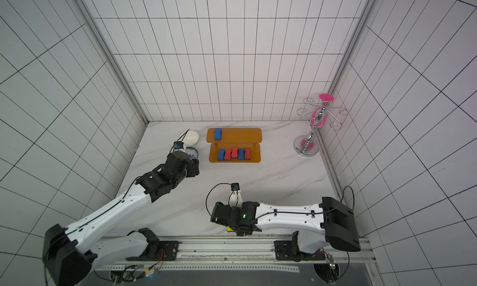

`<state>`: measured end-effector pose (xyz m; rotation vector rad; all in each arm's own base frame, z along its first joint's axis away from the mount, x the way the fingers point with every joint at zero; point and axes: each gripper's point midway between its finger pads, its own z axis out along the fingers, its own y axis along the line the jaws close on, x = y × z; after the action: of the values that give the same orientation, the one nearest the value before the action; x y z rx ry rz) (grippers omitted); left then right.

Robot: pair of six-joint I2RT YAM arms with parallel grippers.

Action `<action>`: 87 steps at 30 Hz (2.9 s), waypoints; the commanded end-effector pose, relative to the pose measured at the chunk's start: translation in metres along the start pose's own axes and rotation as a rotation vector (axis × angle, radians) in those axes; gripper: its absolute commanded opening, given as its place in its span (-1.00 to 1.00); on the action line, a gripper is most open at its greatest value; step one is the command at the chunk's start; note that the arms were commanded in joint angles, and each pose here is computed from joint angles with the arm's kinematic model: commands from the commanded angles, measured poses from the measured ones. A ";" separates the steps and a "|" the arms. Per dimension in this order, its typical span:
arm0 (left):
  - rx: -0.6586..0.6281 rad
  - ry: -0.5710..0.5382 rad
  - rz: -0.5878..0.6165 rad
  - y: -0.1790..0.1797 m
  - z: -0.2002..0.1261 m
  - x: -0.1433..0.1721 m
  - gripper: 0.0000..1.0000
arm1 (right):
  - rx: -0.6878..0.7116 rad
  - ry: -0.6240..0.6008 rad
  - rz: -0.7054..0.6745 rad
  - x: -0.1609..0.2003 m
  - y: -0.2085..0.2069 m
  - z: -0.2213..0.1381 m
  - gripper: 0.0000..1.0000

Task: Remove the whiteboard erasers from the shelf
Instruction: Place the whiteboard eraser at the center of the board, then pick up the whiteboard eraser from the shelf.

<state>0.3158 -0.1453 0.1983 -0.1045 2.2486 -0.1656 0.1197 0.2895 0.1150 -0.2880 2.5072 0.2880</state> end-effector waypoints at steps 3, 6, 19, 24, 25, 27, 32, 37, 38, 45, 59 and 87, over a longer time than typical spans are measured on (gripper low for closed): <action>-0.052 0.024 -0.012 -0.019 0.009 -0.024 0.63 | 0.066 -0.203 -0.093 -0.082 -0.032 -0.011 0.04; -0.108 0.055 0.022 -0.021 0.020 -0.027 0.75 | -0.004 -0.225 -0.063 -0.105 -0.044 -0.008 0.05; -0.151 -0.002 0.184 -0.063 0.043 -0.062 0.97 | 0.028 -0.210 0.014 -0.132 -0.132 0.014 0.08; -0.146 -0.007 0.111 -0.065 0.051 -0.080 0.93 | 0.018 -0.201 0.061 -0.147 -0.151 0.028 0.06; -0.144 0.014 0.098 -0.066 0.054 -0.083 0.92 | 0.014 -0.201 0.070 -0.149 -0.153 0.030 0.06; -0.159 0.050 0.073 -0.064 0.061 -0.088 0.87 | 0.002 -0.188 0.095 -0.152 -0.157 0.036 0.06; -0.190 0.065 0.045 -0.066 0.071 -0.102 0.82 | -0.042 -0.161 0.155 -0.153 -0.159 0.053 0.04; -0.171 0.090 0.028 -0.073 0.087 -0.113 0.70 | -0.100 -0.123 0.166 -0.157 -0.148 0.068 0.00; -0.173 0.098 0.030 -0.075 0.090 -0.113 0.70 | -0.101 -0.123 0.167 -0.158 -0.147 0.069 0.00; -0.195 0.104 0.055 -0.086 0.109 -0.130 0.67 | -0.143 -0.159 0.194 -0.161 -0.145 0.068 0.01; -0.174 0.145 0.062 -0.101 0.150 -0.115 0.64 | -0.155 -0.148 0.213 -0.154 -0.148 0.068 0.01; -0.183 0.228 0.077 -0.091 0.186 -0.087 -0.31 | -0.206 -0.155 0.221 -0.156 -0.140 0.059 0.01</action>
<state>0.5134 -0.2367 0.1702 -0.1119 2.4800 0.0779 0.3152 0.1978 0.1344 -0.0835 2.3759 0.6255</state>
